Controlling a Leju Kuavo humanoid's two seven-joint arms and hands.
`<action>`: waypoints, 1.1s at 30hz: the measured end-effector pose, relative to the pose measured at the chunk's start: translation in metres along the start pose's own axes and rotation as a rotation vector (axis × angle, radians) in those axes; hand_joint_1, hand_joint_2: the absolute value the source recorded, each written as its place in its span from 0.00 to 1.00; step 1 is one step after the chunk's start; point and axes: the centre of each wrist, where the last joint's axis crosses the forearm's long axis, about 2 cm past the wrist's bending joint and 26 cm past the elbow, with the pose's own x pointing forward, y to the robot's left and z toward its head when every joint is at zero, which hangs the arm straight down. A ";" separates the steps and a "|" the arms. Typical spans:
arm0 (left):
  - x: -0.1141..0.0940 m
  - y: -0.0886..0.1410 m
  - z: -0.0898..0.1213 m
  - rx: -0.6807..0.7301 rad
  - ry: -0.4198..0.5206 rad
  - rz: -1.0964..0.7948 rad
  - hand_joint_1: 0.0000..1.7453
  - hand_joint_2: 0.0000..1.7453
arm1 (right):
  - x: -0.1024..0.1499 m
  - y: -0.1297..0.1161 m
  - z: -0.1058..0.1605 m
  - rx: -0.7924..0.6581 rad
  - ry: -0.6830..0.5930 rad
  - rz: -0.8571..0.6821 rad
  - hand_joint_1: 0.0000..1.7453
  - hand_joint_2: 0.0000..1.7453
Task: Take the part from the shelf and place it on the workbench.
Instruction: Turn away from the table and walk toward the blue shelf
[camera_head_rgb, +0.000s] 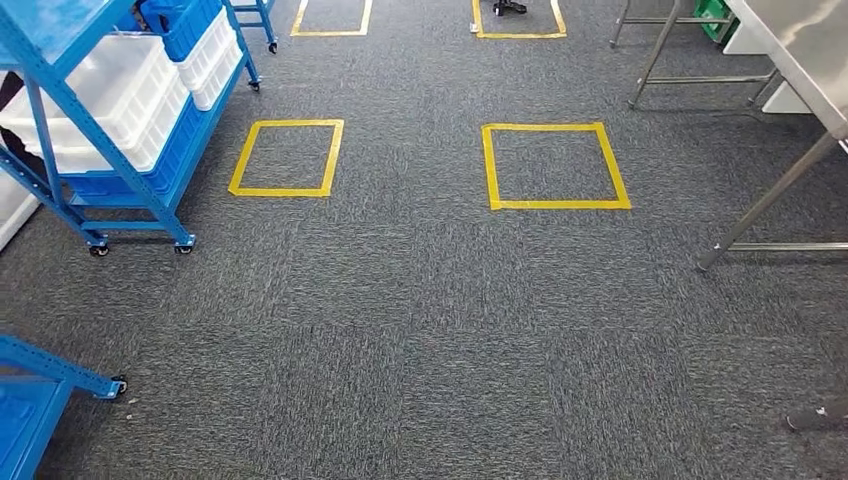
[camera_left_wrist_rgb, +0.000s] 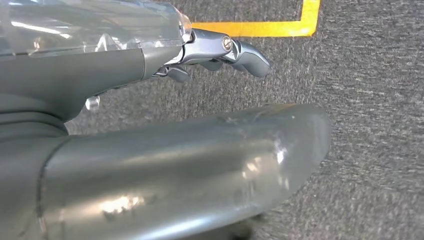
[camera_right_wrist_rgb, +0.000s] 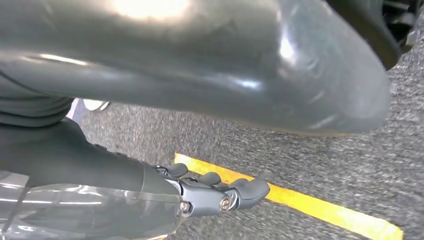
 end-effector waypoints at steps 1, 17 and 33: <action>0.000 0.000 0.000 -0.002 -0.001 0.006 0.00 0.00 | 0.000 0.000 0.000 -0.003 0.000 0.000 0.00 0.00; -0.004 0.000 0.003 -0.016 0.053 0.020 0.00 0.00 | 0.004 0.002 0.000 -0.029 0.013 -0.012 0.00 0.00; -0.003 0.000 0.002 -0.014 0.052 0.013 0.00 0.00 | 0.004 0.015 0.001 -0.072 0.023 -0.007 0.00 0.00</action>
